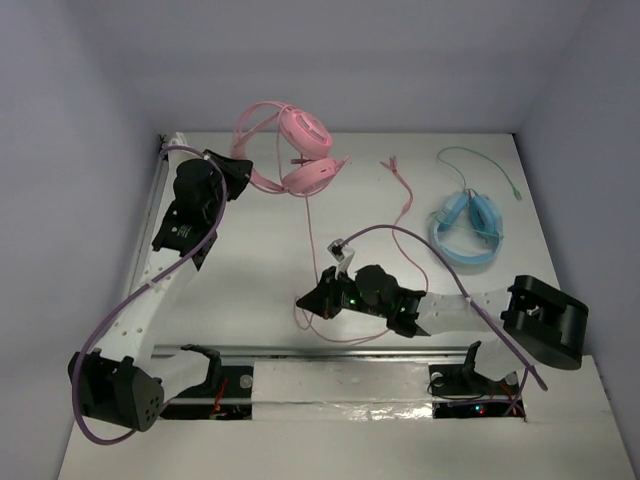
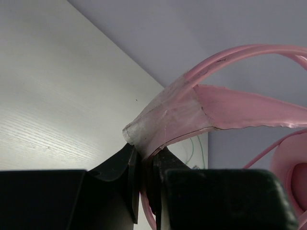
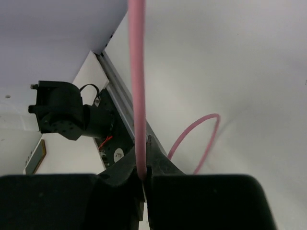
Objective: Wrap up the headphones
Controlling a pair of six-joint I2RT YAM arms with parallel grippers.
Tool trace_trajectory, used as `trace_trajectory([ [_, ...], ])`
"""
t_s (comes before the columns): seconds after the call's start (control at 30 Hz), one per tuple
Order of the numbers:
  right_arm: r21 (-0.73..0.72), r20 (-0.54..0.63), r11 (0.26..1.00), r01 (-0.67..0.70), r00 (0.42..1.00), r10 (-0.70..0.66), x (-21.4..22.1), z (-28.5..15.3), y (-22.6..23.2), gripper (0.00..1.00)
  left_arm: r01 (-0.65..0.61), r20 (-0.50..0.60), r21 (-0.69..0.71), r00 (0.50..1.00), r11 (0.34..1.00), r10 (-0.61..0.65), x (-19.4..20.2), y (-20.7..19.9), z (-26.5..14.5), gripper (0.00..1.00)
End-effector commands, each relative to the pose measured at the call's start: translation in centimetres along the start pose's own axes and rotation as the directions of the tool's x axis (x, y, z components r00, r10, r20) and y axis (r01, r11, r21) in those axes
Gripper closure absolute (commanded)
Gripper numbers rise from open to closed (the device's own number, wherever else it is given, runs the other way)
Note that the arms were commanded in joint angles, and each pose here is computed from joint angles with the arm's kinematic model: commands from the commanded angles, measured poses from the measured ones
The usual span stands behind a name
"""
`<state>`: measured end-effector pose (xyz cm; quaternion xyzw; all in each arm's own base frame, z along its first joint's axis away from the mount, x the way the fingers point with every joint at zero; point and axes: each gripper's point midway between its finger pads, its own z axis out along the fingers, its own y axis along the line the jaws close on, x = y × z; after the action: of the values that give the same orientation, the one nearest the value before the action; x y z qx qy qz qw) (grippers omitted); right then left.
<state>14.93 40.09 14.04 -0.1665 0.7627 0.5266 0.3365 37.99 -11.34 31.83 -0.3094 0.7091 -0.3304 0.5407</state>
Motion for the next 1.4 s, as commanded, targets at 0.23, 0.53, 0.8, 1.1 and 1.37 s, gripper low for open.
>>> trace_trajectory([
  [0.23,0.028,-0.155,0.994,0.104,0.983,-0.098,2.0,-0.4,5.4,1.0,-0.03,0.259,-0.088,0.964,0.996,0.051,-3.9,1.5,-1.1,1.0],
  [0.53,0.062,-0.314,0.979,0.193,0.935,-0.165,2.9,-1.2,7.3,1.0,-0.154,0.211,-0.202,0.958,0.967,0.197,-0.8,3.3,-1.2,1.0],
  [0.8,0.034,-0.345,0.953,0.302,0.898,-0.273,-1.1,-4.5,10.5,1.0,-0.465,-0.102,-0.311,0.883,0.829,0.457,5.4,8.1,-2.7,1.0],
  [1.1,0.136,-0.438,0.853,0.504,0.803,-0.404,-3.4,-6.7,6.9,1.0,-0.742,-0.441,-0.055,0.619,0.668,0.65,11.0,8.6,-6.3,1.0],
  [1.37,0.191,-0.564,0.786,0.588,0.721,-0.402,-4.1,-10.2,3.4,1.0,-0.805,-0.51,0.107,0.46,0.584,0.727,11.4,7.3,-8.5,1.0],
])
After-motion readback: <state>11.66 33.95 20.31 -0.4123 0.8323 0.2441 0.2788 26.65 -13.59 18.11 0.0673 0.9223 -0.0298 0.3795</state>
